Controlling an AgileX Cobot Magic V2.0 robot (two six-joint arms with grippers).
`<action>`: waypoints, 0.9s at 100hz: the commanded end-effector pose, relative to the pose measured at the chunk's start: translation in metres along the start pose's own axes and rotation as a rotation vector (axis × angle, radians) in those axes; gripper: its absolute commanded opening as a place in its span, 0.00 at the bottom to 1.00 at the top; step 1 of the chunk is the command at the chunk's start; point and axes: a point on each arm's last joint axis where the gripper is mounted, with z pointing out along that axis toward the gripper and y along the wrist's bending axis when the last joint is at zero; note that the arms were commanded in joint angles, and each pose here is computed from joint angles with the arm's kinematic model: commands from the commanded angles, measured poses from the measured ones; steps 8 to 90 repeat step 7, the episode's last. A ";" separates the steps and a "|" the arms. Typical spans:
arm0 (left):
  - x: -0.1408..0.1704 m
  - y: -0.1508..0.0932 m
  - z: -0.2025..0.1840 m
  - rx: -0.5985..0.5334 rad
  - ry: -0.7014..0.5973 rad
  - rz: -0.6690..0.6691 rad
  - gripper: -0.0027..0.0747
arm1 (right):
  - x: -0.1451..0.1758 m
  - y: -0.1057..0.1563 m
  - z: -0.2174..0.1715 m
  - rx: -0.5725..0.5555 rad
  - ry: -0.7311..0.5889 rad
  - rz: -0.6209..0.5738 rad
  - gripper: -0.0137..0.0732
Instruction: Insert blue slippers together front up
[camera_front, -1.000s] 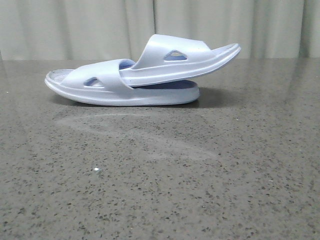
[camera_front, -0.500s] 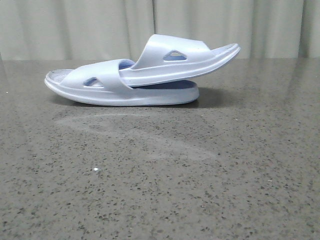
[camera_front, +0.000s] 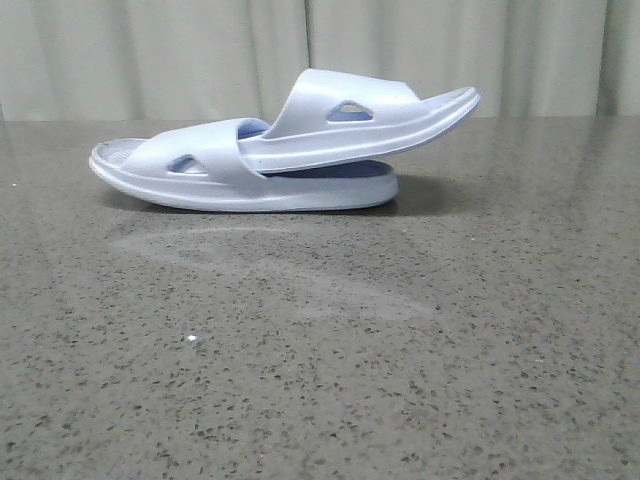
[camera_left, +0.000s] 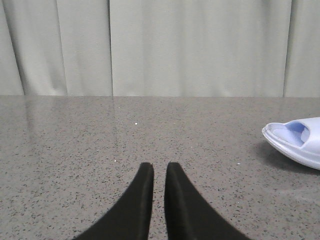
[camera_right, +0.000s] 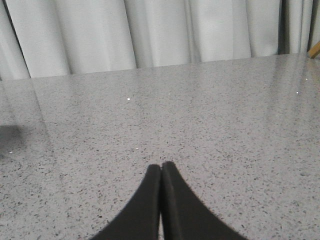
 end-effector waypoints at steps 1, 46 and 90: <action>-0.003 0.001 0.001 -0.017 -0.060 -0.010 0.05 | -0.002 -0.001 -0.001 0.004 -0.083 -0.003 0.06; -0.003 0.001 0.001 -0.017 -0.060 -0.010 0.05 | -0.002 -0.001 -0.001 0.004 -0.083 -0.003 0.06; -0.003 0.001 0.001 -0.017 -0.060 -0.010 0.05 | -0.002 -0.001 -0.001 0.004 -0.083 -0.003 0.06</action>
